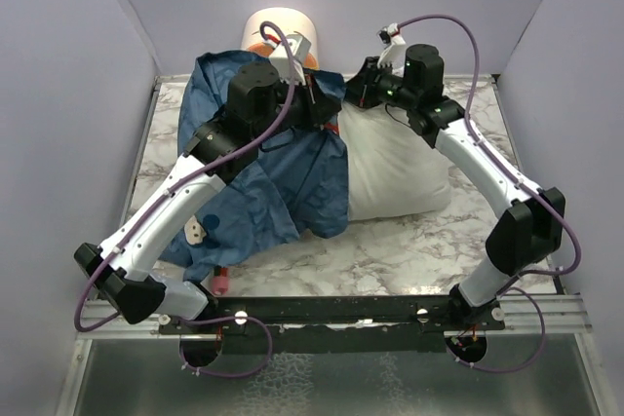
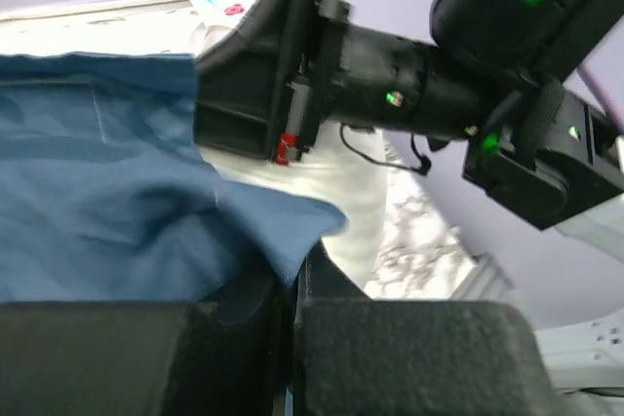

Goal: Put the pillow into the pillowcase
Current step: Stuff the pillow into the pillowcase.

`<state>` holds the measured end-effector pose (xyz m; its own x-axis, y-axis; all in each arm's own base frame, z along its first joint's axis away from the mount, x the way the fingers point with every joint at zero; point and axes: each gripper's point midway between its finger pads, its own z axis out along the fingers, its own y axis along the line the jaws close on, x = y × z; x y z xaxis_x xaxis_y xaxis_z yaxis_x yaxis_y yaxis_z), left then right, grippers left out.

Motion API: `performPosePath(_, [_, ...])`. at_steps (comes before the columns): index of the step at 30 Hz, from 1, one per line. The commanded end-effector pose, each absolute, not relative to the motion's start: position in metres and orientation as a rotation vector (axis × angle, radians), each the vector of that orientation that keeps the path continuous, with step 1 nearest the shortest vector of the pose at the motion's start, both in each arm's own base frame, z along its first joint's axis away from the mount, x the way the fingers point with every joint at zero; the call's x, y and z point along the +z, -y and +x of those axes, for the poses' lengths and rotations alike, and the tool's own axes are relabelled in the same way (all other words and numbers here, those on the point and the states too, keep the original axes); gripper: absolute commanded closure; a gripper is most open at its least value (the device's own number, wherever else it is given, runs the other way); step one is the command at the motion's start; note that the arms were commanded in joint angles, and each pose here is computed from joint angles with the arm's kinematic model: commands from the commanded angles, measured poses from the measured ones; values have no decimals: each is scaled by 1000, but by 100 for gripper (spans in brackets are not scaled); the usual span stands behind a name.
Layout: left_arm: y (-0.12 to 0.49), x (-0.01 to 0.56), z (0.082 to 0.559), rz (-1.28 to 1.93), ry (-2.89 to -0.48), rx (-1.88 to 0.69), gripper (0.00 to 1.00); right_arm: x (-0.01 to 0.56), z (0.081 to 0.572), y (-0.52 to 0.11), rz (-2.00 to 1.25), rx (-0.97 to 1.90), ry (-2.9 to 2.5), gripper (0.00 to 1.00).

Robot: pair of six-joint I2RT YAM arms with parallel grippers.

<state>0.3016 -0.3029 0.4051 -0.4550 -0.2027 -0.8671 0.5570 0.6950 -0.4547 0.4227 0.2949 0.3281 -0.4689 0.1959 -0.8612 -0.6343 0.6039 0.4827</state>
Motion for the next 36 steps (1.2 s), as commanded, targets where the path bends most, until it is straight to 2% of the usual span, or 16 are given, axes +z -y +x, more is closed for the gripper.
performPosePath(1, [304,481,299,204,-1562,-1329,100,466,359,-289,-423,1108,-1457,99])
performPosePath(7, [286,380,344,18,-1791,-1329,100,388,360,-270,-430,939,-1660,96])
performPosePath(10, [274,362,366,-34,-1836,-1250,100,382,354,-259,-456,866,-1680,78])
performPosePath(15, [259,360,398,-84,-1866,-1113,100,407,340,-243,-501,777,-1619,42])
performPosePath(16, [257,361,401,-91,-1871,-1097,97,413,334,-241,-517,775,-1601,36])
performPosePath(18, [253,368,404,-94,-1871,-1057,67,423,322,-238,-555,773,-1565,25])
performPosePath(21, [232,382,400,-102,-1839,-933,33,439,302,-234,-604,774,-1493,15])
performPosePath(23, [213,390,392,-110,-1809,-864,24,446,288,-233,-657,784,-1440,14])
performPosePath(28, [203,390,345,13,-1793,-927,26,428,253,-246,-830,904,-1408,13])
performPosePath(32, [205,353,306,-6,-1863,-1008,28,398,240,-244,-866,934,-1434,13])
performPosePath(36, [215,311,275,-51,-1894,-933,27,370,237,-237,-862,900,-1493,14])
